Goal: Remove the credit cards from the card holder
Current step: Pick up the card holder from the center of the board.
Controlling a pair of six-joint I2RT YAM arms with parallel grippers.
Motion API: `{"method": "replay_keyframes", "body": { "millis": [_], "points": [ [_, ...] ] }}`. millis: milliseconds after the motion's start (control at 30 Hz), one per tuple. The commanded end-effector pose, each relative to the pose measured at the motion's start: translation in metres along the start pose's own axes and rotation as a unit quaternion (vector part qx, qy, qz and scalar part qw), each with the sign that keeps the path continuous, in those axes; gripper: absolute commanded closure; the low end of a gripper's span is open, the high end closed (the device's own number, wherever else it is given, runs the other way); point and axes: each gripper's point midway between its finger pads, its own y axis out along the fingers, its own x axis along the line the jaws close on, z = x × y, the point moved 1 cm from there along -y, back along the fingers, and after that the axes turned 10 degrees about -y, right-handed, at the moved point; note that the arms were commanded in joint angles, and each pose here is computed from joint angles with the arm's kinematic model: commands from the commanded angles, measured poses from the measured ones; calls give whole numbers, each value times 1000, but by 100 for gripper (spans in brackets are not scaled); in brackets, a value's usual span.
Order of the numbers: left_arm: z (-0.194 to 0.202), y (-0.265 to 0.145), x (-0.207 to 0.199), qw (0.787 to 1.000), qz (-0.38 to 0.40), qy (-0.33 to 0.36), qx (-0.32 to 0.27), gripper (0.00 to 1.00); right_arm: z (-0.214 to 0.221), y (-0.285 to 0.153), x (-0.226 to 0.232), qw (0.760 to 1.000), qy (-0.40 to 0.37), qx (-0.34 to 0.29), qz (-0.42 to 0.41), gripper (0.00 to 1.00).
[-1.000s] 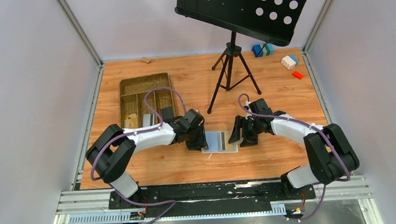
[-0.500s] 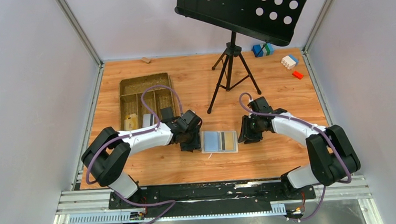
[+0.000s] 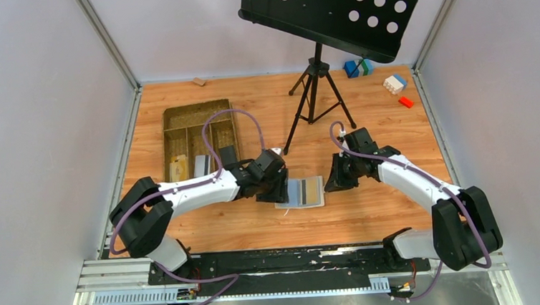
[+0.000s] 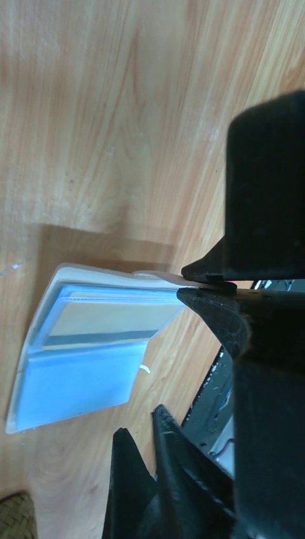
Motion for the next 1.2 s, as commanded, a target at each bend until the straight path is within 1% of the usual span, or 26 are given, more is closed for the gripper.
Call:
{"method": "replay_keyframes", "body": {
  "millis": [0, 133, 200, 300, 333, 367, 467, 600, 767, 1033, 1167],
  "points": [
    [-21, -23, -52, 992, 45, 94, -72, 36, -8, -10, 20, 999, -2, -3, -46, 100],
    [-13, -15, -71, 983, 54, 152, -93, 25, -8, -12, 28, 997, 15, 8, -69, 100],
    [-10, -8, -73, 979, 53, 172, -99, 21, -9, -15, 31, 996, 25, 11, -80, 100],
    [-9, -2, -78, 967, 57, 219, -120, 16, -10, -16, 34, 995, 40, 23, -94, 100],
    [-10, -1, -79, 962, 61, 232, -127, 7, -9, -16, 34, 994, 44, 30, -98, 100],
    [-9, 0, -82, 959, 69, 242, -131, 1, -9, -16, 35, 993, 48, 35, -102, 100],
    [-10, 3, -85, 953, 77, 260, -136, 0, -9, -16, 38, 991, 57, 47, -112, 100],
    [-8, 10, -92, 950, 85, 273, -125, 0, -11, -17, 41, 990, 61, 52, -120, 100],
    [2, 17, -103, 949, 119, 273, -105, 1, -12, -17, 43, 988, 67, 54, -125, 100],
    [15, 22, -106, 950, 142, 267, -77, 0, -13, -19, 44, 989, 70, 48, -125, 100],
    [17, 15, -110, 949, 163, 259, -79, 0, -13, -19, 43, 989, 70, 47, -124, 100]
  ]
}}
